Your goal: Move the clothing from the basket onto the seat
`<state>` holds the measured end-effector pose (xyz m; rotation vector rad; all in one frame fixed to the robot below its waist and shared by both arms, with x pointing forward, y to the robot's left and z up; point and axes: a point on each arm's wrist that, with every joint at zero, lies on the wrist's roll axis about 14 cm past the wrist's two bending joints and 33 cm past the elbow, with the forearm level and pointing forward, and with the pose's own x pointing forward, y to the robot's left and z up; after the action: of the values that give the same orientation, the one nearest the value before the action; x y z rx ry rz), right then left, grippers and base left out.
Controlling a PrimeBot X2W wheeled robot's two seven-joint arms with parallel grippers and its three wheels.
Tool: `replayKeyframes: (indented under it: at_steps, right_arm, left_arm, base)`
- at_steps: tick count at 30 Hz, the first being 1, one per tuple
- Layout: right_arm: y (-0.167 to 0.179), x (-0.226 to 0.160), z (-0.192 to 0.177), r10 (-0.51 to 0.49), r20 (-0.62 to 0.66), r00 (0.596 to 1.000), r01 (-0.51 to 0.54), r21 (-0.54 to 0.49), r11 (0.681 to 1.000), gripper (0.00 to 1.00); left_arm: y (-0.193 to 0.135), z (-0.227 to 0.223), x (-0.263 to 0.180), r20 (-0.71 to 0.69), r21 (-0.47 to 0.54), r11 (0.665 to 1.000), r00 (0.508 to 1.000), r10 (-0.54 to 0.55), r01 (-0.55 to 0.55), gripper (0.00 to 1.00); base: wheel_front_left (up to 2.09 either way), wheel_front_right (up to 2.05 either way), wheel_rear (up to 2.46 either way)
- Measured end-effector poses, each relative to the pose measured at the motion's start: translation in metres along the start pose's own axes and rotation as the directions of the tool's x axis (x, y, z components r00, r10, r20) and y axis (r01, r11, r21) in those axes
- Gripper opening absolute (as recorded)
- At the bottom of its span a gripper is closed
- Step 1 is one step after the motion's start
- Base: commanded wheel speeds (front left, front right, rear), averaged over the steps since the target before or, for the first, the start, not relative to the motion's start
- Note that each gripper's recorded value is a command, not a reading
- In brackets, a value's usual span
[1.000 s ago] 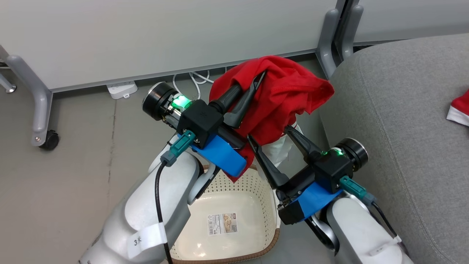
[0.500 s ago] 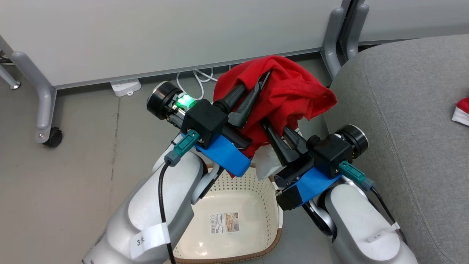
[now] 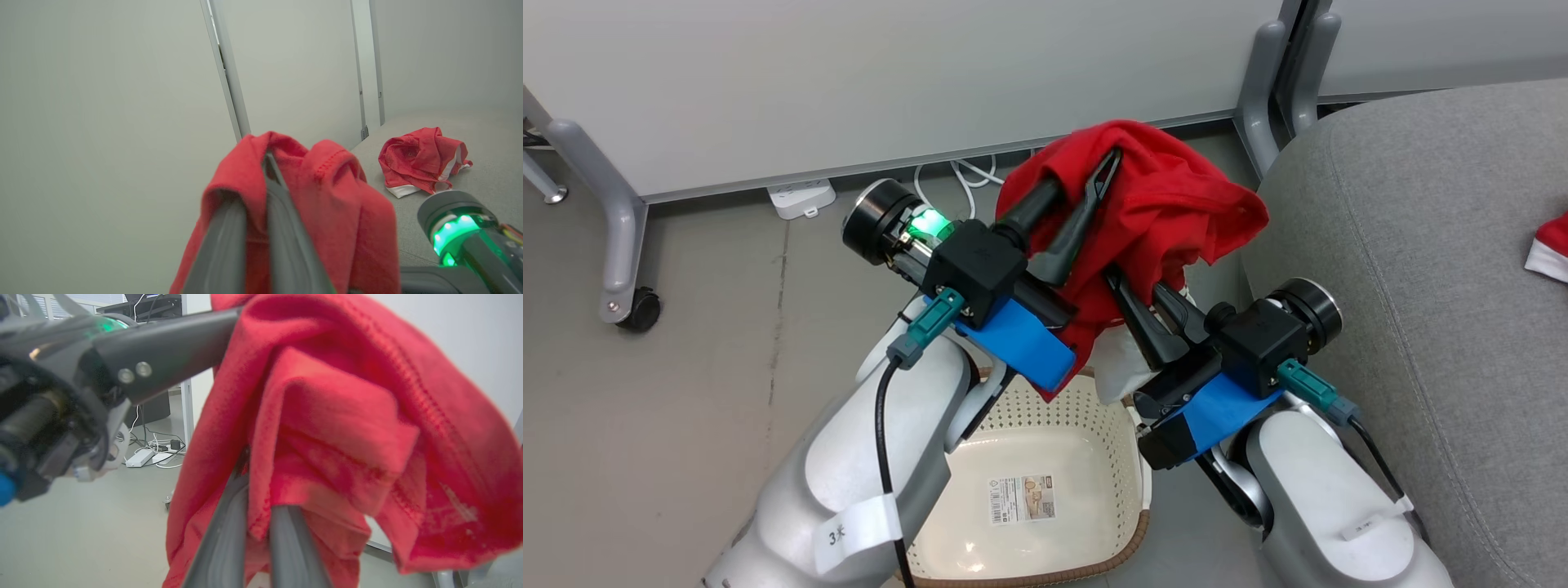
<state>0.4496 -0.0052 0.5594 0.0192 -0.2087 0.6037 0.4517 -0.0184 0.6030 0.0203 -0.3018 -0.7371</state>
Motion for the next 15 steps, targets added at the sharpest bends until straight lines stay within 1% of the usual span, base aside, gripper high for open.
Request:
replayKeyframes:
  at_steps: [9,15]
  right_arm:
    - [-0.003,0.000,-0.001,-0.009,0.001,1.000,0.009,0.003,1.000,0.00]
    - [-0.011,-0.003,0.000,-0.032,0.001,0.999,0.032,-0.003,0.999,0.00]
  left_arm:
    - [0.002,-0.006,0.000,-0.014,0.008,1.000,1.000,0.006,-0.006,1.00]
    - [0.000,-0.010,0.001,-0.019,0.003,1.000,1.000,-0.001,0.001,1.00]
  base:
    - [0.00,0.00,0.00]
    - [0.00,0.00,0.00]
